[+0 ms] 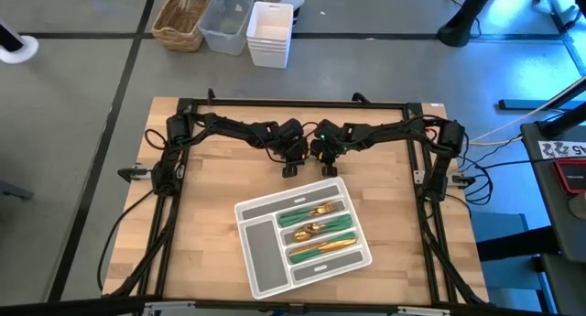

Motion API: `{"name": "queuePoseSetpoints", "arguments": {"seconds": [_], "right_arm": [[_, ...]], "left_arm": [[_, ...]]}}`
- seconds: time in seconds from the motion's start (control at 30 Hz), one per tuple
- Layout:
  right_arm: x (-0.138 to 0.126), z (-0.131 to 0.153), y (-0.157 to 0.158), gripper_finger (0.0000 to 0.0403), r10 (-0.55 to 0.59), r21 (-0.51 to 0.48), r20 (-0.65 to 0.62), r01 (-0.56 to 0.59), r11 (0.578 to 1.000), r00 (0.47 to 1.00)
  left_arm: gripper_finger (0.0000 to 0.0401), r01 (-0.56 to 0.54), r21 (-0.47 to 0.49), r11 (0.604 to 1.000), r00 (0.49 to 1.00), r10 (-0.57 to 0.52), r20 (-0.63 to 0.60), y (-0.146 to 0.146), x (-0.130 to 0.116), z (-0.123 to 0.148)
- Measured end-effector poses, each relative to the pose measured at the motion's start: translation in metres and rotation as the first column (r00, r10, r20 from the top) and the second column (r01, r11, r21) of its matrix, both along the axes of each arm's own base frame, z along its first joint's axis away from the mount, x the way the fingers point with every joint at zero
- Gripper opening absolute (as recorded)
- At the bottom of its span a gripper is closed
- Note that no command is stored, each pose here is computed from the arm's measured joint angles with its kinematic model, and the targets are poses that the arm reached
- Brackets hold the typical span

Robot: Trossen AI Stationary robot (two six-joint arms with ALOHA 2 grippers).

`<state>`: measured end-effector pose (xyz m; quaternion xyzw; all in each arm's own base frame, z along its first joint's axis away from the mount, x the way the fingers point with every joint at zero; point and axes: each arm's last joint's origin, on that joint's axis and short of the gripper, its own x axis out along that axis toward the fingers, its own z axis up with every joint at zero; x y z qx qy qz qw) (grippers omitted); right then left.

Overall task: Sort silverware
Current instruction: Put the green spoon into the white silverware tray

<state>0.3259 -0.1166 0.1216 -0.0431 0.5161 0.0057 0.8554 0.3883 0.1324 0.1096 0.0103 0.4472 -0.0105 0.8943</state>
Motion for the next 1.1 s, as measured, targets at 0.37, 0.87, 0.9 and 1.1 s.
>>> {"name": "queuePoseSetpoints", "arguments": {"seconds": [0.37,0.87,0.9,1.1], "right_arm": [[0.0,0.001,0.001,0.0035,0.001,0.011,0.002,-0.001,1.0,1.0],[0.011,0.029,-0.005,0.0127,-0.057,0.02,-0.123,0.06,0.998,0.991],[0.013,0.036,-0.006,0.0127,-0.053,0.018,-0.133,0.055,0.998,0.99],[0.008,0.071,-0.005,0.0124,-0.028,-0.007,-0.165,0.027,1.0,0.986]], "left_arm": [[0.0022,-0.029,-0.002,1.0,1.0,0.029,-0.012,0.0,-0.001,0.0],[0.0013,-0.091,-0.085,0.992,0.996,0.091,-0.007,0.004,-0.002,0.0],[0.0013,-0.092,-0.098,0.991,0.996,0.092,-0.006,0.005,-0.003,0.0],[0.0013,-0.115,-0.185,0.976,0.993,0.116,-0.004,0.01,-0.009,0.007]]}}
